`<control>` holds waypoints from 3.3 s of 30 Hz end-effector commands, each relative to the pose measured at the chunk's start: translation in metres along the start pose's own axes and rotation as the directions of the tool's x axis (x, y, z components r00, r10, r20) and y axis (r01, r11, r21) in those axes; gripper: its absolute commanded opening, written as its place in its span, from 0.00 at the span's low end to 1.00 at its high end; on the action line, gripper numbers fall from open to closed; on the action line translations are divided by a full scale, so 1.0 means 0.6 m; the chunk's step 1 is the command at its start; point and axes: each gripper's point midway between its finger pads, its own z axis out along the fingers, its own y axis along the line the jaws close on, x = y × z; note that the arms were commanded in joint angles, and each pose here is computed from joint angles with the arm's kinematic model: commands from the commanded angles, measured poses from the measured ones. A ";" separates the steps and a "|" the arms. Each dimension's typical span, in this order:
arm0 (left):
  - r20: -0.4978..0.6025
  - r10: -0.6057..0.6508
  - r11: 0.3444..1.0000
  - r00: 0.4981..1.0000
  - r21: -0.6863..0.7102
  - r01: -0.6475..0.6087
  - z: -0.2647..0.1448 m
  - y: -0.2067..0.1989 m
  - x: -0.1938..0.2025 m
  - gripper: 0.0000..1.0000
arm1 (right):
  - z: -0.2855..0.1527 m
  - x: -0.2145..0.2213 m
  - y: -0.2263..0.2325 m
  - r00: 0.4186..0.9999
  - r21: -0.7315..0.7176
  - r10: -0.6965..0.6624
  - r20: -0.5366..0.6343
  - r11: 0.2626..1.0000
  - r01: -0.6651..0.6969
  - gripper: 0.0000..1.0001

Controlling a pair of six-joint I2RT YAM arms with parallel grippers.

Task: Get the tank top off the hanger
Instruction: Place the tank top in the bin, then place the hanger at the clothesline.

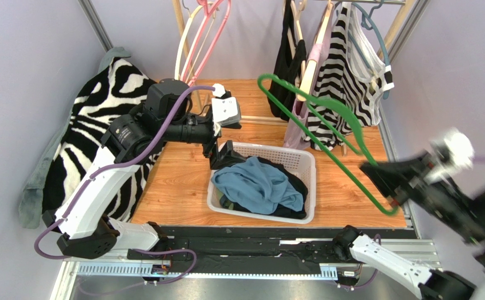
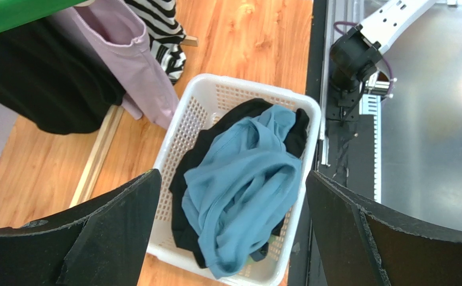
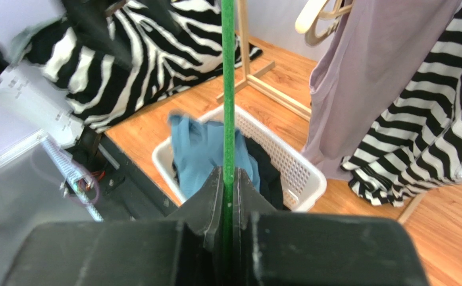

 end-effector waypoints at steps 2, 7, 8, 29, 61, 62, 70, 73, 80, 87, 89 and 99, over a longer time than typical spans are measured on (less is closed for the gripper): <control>0.040 0.167 0.985 0.985 -0.061 -0.164 -0.051 -0.001 -0.037 0.99 | 0.165 -0.073 -0.052 0.993 0.193 0.110 0.033 0.974 -0.114 0.00; 0.002 0.308 0.933 0.951 -0.195 -0.302 -0.117 0.013 -0.056 0.99 | 0.291 -0.088 -0.085 0.994 0.303 0.107 -0.019 0.948 -0.096 0.00; -0.007 0.328 0.924 0.945 -0.208 -0.322 -0.125 0.015 -0.055 0.99 | 0.294 -0.108 -0.094 0.995 0.338 0.097 0.008 0.936 -0.094 0.00; -0.073 0.423 0.875 0.903 -0.225 -0.428 -0.192 -0.019 -0.015 0.99 | 0.546 -0.130 -0.127 0.993 0.422 -0.107 -0.053 0.899 0.119 0.00; -0.010 0.411 0.894 0.911 -0.192 -0.406 -0.198 -0.044 -0.026 0.99 | 0.657 -0.062 -0.205 0.991 0.463 -0.081 -0.105 0.878 0.121 0.00; -0.010 0.411 0.894 0.911 -0.189 -0.406 -0.198 -0.045 -0.025 0.99 | 0.658 -0.059 -0.208 0.991 0.464 -0.077 -0.109 0.878 0.119 0.00; -0.011 0.407 0.896 0.913 -0.189 -0.402 -0.200 -0.048 -0.020 0.99 | 0.673 -0.030 -0.212 0.987 0.450 -0.057 -0.148 0.885 0.119 0.00; -0.012 0.407 0.896 0.913 -0.186 -0.402 -0.199 -0.049 -0.019 0.99 | 0.675 -0.022 -0.215 0.986 0.448 -0.048 -0.158 0.887 0.115 0.00; -0.014 0.403 0.900 0.915 -0.178 -0.398 -0.196 -0.049 -0.016 0.99 | 0.698 -0.013 -0.191 0.988 0.426 -0.035 -0.147 0.900 0.095 0.00; -0.023 0.401 0.900 0.916 -0.179 -0.398 -0.194 -0.047 -0.011 0.99 | 0.711 -0.030 -0.167 0.990 0.422 -0.082 -0.111 0.898 0.122 0.00; -0.023 0.400 0.900 0.916 -0.178 -0.397 -0.193 -0.047 -0.010 0.99 | 0.714 -0.038 -0.159 0.990 0.416 -0.097 -0.099 0.900 0.129 0.00; -0.029 0.396 0.903 0.918 -0.169 -0.394 -0.188 -0.045 -0.007 0.99 | 0.729 -0.030 -0.133 0.987 0.397 -0.119 -0.108 0.905 0.152 0.00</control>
